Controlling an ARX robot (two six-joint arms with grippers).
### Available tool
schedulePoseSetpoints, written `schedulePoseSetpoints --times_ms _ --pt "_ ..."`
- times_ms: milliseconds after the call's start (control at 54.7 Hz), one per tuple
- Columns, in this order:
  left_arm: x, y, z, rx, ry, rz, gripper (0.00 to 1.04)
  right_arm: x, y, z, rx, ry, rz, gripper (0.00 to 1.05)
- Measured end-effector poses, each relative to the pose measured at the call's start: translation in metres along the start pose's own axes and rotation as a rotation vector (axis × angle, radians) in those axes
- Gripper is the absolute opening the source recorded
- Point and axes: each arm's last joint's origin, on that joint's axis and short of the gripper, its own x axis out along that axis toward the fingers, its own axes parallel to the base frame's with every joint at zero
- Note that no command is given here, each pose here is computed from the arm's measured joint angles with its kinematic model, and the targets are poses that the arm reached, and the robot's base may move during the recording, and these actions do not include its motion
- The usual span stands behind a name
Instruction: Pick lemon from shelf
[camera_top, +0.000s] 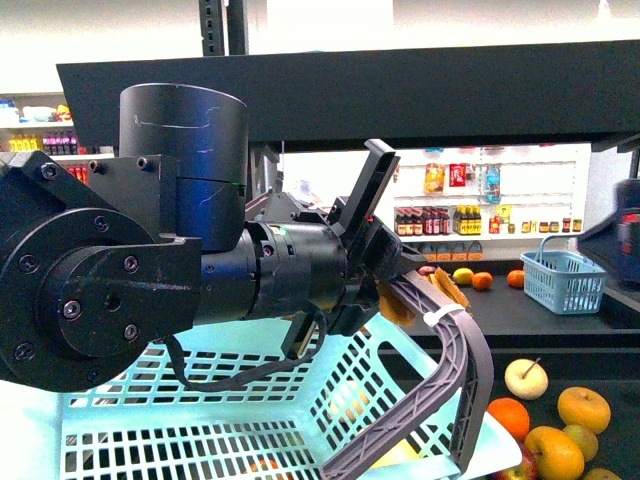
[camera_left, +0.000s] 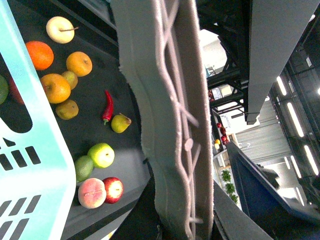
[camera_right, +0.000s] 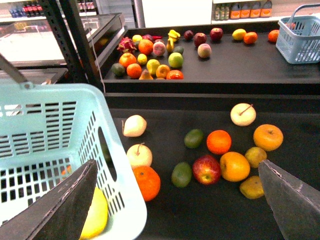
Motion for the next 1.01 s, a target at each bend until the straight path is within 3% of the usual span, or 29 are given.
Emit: schedulePoseSetpoints --times_ms 238,347,457,731,1005 --pt "0.000 0.000 0.000 0.002 -0.002 0.001 0.11 -0.092 0.001 -0.022 -0.041 -0.047 -0.088 0.94" --pt "0.000 0.000 0.000 0.001 -0.001 0.001 0.11 -0.129 0.000 -0.040 -0.052 -0.077 -0.051 0.76" --pt "0.000 0.000 0.000 0.002 -0.003 0.002 0.11 -0.168 -0.001 -0.072 -0.056 -0.106 -0.046 0.50" --pt "0.000 0.000 0.000 -0.001 -0.003 0.002 0.11 -0.169 -0.002 -0.093 -0.057 -0.127 -0.048 0.03" --pt "0.000 0.000 0.000 0.000 -0.002 0.002 0.11 -0.167 -0.003 -0.107 -0.060 -0.130 -0.048 0.02"
